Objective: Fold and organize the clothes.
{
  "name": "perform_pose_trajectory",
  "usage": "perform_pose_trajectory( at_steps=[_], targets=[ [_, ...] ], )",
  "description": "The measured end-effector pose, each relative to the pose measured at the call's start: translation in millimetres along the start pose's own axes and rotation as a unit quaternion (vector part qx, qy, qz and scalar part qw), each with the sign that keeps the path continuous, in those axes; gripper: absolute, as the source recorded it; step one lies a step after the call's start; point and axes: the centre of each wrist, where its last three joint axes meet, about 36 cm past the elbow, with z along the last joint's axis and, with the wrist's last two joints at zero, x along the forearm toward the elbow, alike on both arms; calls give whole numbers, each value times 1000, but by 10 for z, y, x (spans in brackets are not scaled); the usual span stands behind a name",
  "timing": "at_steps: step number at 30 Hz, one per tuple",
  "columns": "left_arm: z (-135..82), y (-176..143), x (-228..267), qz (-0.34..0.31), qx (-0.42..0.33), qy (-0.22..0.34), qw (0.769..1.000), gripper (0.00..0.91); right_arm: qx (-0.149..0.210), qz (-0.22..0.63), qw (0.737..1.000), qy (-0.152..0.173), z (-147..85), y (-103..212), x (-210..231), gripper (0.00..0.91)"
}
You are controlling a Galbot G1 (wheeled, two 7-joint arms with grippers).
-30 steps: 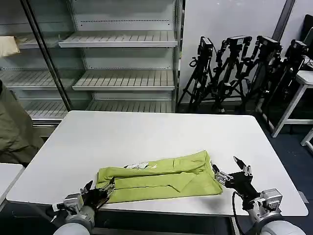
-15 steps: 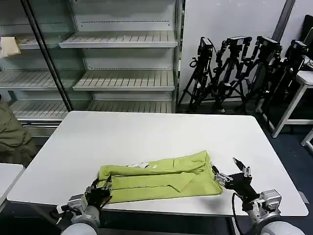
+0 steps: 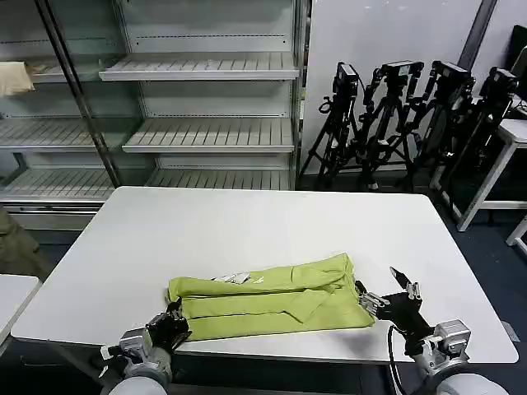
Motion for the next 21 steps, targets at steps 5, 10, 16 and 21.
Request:
perform_pose_trajectory(
  at_steps=[5, 10, 16, 21],
  targets=[
    [-39, 180, -75, -21, -22, -11, 999, 0, 1, 0, 1000, -1, 4, 14, -19, 907],
    [-106, 497, -145, -53, -48, -22, 997, 10, 1, -3, 1000, -1, 8, 29, -41, 907],
    [-249, 979, -185, -103, -89, -41, 990, 0, 3, -7, 1000, -2, 3, 42, -64, 907],
    [-491, 1255, -156, -133, -132, -79, 979, 10, 7, -8, 1000, -4, -7, 31, -81, 907]
  ],
)
